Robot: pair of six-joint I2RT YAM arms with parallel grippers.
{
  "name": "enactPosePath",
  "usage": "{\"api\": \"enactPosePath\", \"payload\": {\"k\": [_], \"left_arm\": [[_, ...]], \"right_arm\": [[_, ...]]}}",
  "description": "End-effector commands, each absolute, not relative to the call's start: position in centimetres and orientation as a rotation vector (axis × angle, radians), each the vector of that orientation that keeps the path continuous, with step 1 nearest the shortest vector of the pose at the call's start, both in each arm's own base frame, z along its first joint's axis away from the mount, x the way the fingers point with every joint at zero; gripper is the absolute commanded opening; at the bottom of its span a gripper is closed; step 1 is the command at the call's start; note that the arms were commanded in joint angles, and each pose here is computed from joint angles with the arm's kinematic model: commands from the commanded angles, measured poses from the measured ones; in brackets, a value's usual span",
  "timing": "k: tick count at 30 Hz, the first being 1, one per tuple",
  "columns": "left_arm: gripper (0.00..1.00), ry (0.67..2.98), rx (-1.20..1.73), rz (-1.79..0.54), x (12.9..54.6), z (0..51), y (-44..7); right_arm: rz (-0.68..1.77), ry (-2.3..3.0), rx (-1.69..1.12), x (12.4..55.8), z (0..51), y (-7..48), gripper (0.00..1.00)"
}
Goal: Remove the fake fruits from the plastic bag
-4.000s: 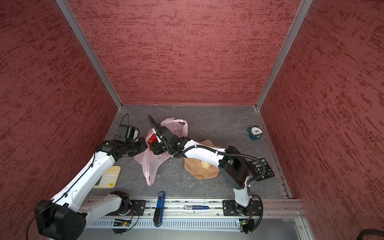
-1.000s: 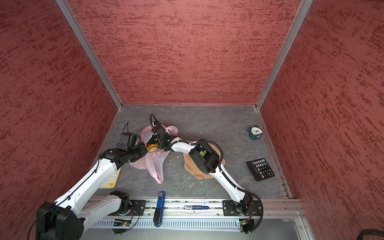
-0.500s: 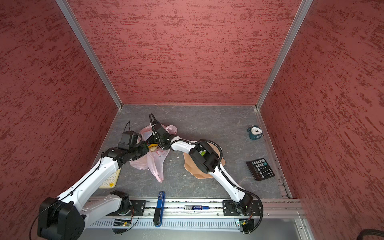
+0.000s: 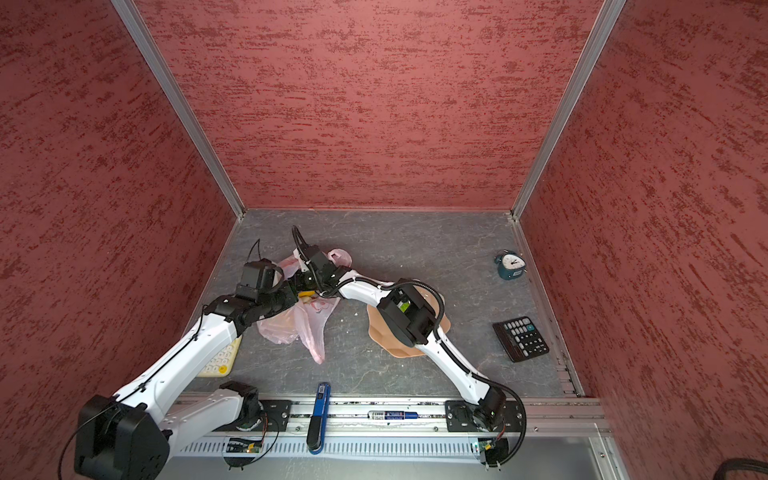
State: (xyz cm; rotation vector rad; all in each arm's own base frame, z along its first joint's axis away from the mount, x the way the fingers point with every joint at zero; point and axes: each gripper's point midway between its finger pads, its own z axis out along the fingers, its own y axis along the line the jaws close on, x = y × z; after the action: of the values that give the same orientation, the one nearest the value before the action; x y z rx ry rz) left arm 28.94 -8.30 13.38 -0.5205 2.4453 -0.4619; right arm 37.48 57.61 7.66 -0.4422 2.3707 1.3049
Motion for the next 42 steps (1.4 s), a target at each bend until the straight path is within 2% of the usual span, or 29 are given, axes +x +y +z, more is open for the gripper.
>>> {"api": "enactPosePath", "payload": {"k": [1, 13, 23, 32, 42], "left_arm": [[0.0, 2.398, -0.477, -0.456, 29.6, 14.5, -8.3], [0.0, 2.401, -0.487, -0.433, 29.6, 14.0, -8.0], [0.0, 2.399, -0.434, -0.428, 29.6, 14.0, -7.8], [0.0, 2.356, -0.272, -0.49, 29.5, 14.8, -9.1], [0.01, 2.32, -0.18, -0.536, 30.1, 15.3, -10.2]], "right_arm": [[1.272, 2.523, -0.502, 35.0, 3.1, 57.1, 0.8], [1.251, 2.499, -0.473, 35.6, 3.5, 56.4, 0.51], [1.227, 2.427, -0.376, 37.4, 5.8, 53.9, 0.31], [1.146, 2.357, -0.277, 38.7, 7.8, 50.8, 0.22], [1.136, 2.329, -0.158, 39.6, 7.8, 48.1, 0.19]]}}
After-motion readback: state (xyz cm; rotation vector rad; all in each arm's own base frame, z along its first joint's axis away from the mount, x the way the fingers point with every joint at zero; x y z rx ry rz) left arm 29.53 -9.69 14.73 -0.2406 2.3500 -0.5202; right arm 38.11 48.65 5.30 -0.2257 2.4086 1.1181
